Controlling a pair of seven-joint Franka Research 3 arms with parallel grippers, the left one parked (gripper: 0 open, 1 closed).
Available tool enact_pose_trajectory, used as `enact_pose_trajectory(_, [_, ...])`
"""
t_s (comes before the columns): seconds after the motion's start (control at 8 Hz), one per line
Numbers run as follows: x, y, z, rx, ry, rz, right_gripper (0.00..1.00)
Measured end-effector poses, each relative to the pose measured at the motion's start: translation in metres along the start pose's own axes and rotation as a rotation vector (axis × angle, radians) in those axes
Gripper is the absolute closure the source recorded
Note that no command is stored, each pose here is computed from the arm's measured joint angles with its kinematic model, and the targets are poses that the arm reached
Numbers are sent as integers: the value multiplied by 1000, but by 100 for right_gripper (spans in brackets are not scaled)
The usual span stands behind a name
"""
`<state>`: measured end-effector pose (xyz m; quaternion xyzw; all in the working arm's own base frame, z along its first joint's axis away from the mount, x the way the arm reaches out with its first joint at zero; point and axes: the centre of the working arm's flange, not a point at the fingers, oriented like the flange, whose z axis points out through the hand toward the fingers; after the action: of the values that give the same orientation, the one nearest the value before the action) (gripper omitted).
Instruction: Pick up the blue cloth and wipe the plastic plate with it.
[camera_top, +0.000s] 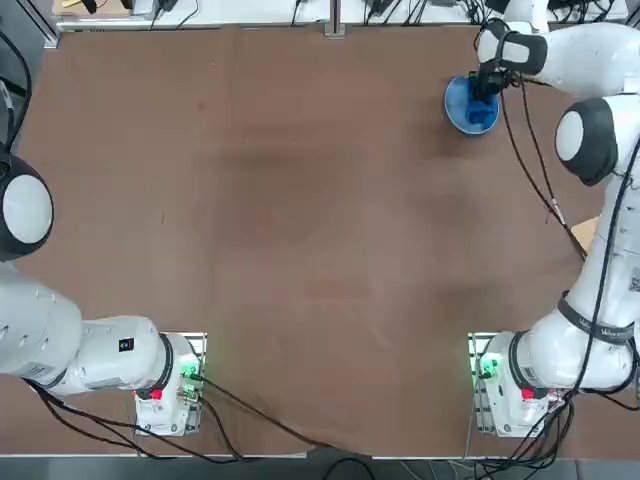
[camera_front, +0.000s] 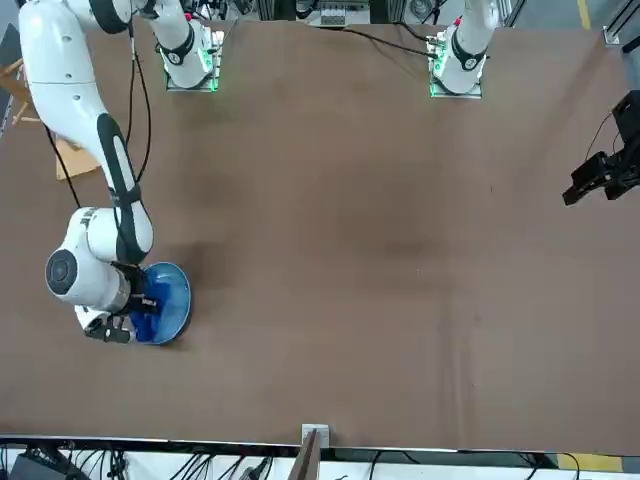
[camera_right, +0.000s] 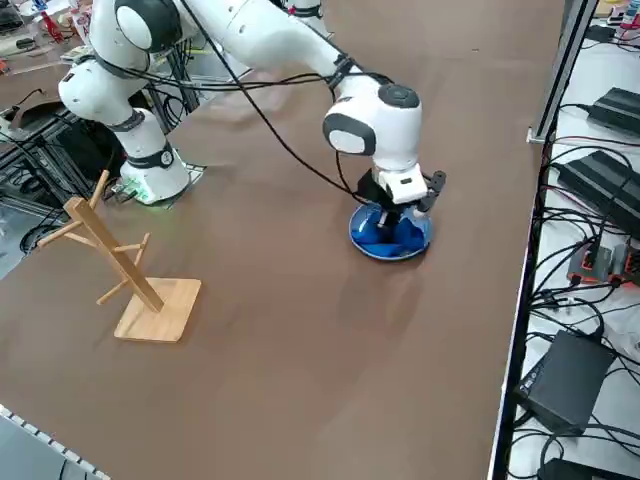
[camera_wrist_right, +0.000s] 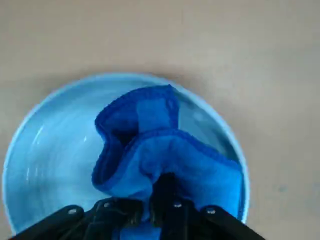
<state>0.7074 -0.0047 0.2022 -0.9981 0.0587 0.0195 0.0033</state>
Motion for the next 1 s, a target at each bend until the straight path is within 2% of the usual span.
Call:
enact_pose_trajectory(0.25, [-6,-20,1,-6,-32,19,90])
enact_pose_trajectory(0.62, [-10,-46,1,-2,-31,47,90])
enact_pose_trajectory(0.75, [-9,-50,0,6,-12,48,90])
enact_pose_trajectory(1.0, [3,-54,-1,29,106,47,90])
